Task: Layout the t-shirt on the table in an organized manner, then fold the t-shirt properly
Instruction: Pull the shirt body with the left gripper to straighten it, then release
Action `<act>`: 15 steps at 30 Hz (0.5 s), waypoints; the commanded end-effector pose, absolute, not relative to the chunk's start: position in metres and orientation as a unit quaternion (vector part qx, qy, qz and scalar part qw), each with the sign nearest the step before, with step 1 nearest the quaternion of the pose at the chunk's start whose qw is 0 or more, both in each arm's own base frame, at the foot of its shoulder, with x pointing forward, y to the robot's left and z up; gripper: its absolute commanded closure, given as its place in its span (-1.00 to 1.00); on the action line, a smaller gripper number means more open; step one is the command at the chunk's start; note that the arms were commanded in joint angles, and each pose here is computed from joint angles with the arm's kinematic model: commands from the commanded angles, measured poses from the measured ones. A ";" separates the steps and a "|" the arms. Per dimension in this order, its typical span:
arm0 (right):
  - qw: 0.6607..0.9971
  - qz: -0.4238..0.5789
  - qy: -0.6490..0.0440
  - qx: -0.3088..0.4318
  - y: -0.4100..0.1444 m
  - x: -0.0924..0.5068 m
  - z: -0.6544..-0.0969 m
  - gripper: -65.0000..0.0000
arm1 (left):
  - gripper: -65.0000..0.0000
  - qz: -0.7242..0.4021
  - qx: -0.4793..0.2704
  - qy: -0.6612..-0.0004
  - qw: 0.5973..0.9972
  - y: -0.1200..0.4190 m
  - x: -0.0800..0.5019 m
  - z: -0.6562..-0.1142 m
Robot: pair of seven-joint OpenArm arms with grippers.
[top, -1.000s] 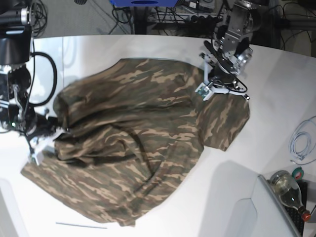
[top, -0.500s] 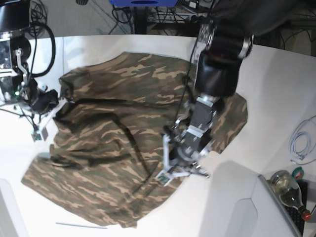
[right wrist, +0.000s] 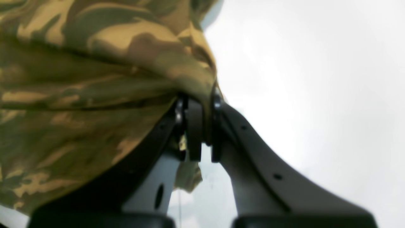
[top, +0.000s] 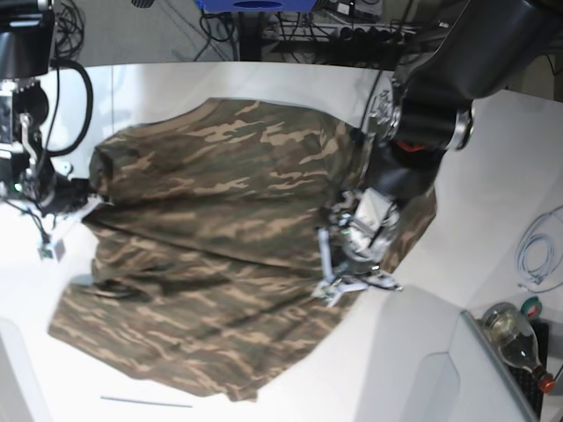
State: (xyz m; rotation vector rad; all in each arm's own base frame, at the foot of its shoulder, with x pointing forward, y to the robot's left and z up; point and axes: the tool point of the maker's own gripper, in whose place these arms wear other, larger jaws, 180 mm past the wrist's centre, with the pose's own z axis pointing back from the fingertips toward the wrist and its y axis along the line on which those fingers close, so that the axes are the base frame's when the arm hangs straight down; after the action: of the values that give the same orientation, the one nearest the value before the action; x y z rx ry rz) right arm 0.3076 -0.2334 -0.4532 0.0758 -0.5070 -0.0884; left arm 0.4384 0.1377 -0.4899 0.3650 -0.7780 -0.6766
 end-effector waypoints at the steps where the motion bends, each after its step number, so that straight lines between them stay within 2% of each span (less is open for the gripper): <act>1: 0.955 -0.047 -0.290 0.028 -0.244 0.337 -0.434 1.00 | 1.00 -0.309 0.200 -0.320 0.873 0.169 0.418 -0.503; 5: 0.952 -0.024 -0.303 0.032 -0.232 0.378 -0.434 1.00 | 1.00 -0.289 0.247 -0.312 0.870 0.208 0.378 -0.498; 11: 0.944 0.030 -0.328 0.022 -0.210 0.433 -0.424 1.00 | 1.00 -0.278 0.261 -0.331 0.863 0.198 0.319 -0.475; 15: 0.930 0.082 -0.358 0.014 -0.185 0.465 -0.411 1.00 | 1.00 -0.253 0.246 -0.355 0.866 0.173 0.305 -0.454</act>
State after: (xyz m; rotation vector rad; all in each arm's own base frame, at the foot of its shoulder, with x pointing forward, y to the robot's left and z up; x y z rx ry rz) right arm 0.4419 -0.1833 -0.4368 0.0298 -0.6508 0.1744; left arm 0.2857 0.1752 -0.4731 0.4946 -0.6679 -0.5345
